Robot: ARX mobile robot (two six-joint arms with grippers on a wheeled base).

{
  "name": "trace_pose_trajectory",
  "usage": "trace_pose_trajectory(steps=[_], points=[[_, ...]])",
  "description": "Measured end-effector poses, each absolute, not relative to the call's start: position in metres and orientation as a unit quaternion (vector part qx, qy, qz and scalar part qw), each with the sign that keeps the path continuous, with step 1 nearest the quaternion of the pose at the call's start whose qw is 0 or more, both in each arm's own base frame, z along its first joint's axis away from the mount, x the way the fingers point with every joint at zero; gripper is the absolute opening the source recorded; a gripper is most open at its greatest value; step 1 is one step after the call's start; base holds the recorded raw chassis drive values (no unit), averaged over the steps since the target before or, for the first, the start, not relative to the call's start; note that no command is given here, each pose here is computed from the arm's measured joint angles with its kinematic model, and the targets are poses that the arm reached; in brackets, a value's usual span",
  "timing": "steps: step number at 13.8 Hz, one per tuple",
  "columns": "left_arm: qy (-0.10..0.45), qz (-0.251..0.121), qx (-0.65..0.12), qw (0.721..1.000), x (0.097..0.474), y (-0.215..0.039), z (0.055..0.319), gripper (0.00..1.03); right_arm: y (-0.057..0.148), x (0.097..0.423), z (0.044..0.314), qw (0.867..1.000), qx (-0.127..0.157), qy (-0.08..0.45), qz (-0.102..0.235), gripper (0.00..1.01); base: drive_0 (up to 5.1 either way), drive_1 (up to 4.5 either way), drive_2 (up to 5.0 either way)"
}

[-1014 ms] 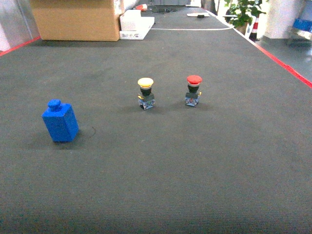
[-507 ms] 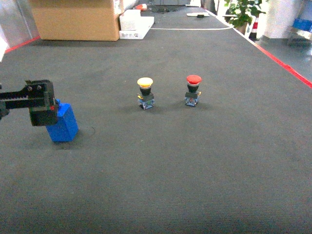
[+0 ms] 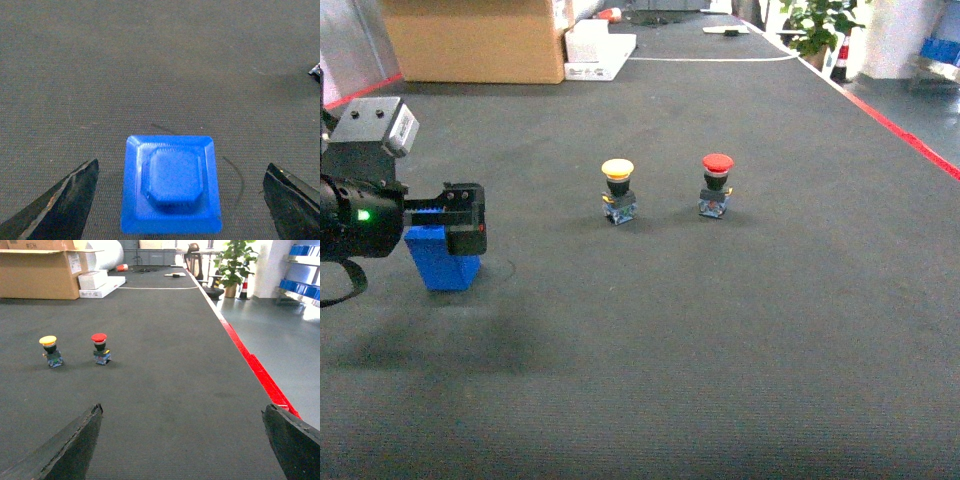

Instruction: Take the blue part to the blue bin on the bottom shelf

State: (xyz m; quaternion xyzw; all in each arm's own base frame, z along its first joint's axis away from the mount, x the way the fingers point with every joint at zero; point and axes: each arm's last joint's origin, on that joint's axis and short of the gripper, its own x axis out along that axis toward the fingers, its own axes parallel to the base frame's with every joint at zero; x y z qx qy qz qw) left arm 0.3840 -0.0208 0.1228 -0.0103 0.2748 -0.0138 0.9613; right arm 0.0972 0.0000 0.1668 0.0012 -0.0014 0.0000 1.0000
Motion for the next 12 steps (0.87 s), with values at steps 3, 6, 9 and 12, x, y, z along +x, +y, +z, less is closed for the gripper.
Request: trace_pose_trajectory(steps=[3, 6, 9, 12], points=[[0.281, -0.009, -0.011, 0.96, 0.414, -0.022, 0.112, 0.98, 0.0, 0.097, 0.167, 1.0, 0.001, -0.001, 0.0, 0.98, 0.0, 0.0, 0.0], [0.313, -0.002, -0.014, 0.95, 0.42, -0.021, 0.096, 0.69, 0.0, 0.097, 0.167, 1.0, 0.001, -0.001, 0.0, 0.98, 0.0, 0.0, 0.0], [0.312, 0.0, -0.014, 0.95, 0.421, -0.02, 0.096, 0.45, 0.0, 0.097, 0.167, 1.0, 0.001, -0.001, 0.0, 0.98, 0.0, 0.0, 0.0], [0.317, 0.005, -0.006, 0.949, 0.407, -0.019, 0.1, 0.44, 0.0, 0.097, 0.167, 1.0, 0.001, -0.001, 0.0, 0.98, 0.0, 0.0, 0.0]])
